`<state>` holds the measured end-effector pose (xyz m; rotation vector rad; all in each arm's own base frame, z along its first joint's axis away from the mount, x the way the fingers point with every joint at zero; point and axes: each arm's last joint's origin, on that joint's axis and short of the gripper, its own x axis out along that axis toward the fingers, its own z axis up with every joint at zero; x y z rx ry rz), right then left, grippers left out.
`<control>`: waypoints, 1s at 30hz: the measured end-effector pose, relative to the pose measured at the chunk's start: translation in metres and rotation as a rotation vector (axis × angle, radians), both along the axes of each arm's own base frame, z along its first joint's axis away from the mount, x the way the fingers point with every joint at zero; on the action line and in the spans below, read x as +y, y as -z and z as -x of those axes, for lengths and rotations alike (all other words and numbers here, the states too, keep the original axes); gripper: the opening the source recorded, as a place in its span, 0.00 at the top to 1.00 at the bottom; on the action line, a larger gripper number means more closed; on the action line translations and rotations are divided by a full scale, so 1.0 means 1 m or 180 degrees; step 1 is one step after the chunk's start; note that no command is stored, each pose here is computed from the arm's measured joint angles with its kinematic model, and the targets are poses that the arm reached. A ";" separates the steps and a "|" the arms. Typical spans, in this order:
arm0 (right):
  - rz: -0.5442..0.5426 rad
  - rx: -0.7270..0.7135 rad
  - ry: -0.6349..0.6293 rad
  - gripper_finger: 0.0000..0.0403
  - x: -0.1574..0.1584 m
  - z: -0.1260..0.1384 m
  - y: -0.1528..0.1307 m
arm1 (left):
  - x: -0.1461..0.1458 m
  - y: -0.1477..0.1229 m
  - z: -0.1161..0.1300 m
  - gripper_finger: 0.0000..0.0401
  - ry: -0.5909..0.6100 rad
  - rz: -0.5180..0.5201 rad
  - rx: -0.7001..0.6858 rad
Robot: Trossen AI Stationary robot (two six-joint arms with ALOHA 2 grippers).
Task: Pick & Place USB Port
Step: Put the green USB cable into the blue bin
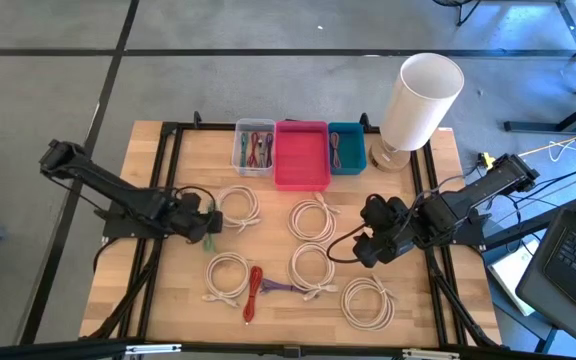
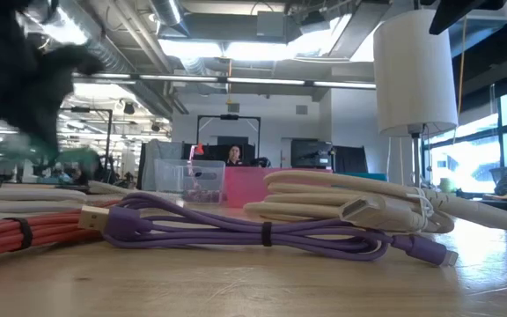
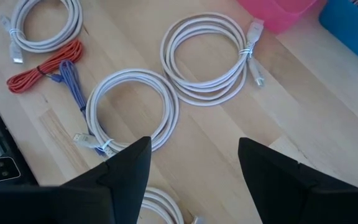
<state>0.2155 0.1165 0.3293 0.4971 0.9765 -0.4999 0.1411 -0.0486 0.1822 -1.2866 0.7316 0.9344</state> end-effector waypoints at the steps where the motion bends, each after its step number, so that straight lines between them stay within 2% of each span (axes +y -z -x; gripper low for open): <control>1: -0.0005 -0.0002 0.0005 0.39 0.000 0.000 0.000 | -0.002 -0.010 -0.001 0.99 0.0015 -0.0043 -0.0163; 5: -0.0010 -0.0011 0.0107 0.39 -0.002 -0.001 0.000 | -0.008 -0.048 -0.003 0.99 0.0071 -0.0369 -0.0778; 10: -0.0048 -0.0037 0.0302 0.39 -0.011 -0.005 0.000 | -0.010 -0.088 -0.013 0.99 0.0314 -0.1339 -0.1594; 13: -0.0002 -0.0135 0.0157 0.39 -0.014 -0.012 -0.002 | -0.010 -0.108 -0.024 0.99 0.0602 -0.1923 -0.1941; 15: 0.0025 -0.0288 0.0014 0.39 -0.016 -0.019 -0.005 | -0.008 -0.120 -0.033 0.99 0.0799 -0.2197 -0.2155; 20: 0.0169 -0.1006 -0.0305 0.39 -0.017 -0.042 -0.019 | 0.004 -0.140 -0.056 0.99 0.1297 -0.2832 -0.2647; 22: 0.0292 -0.1381 -0.0375 0.39 -0.017 -0.051 -0.029 | 0.012 -0.142 -0.065 0.99 0.1445 -0.2955 -0.2798; 27: 0.0569 -0.2386 -0.0419 0.39 -0.023 -0.071 -0.059 | 0.036 -0.144 -0.083 0.99 0.1668 -0.3009 -0.3242; 30: 0.0739 -0.2768 -0.0458 0.39 -0.031 -0.077 -0.073 | 0.050 -0.146 -0.094 0.99 0.1806 -0.3031 -0.3635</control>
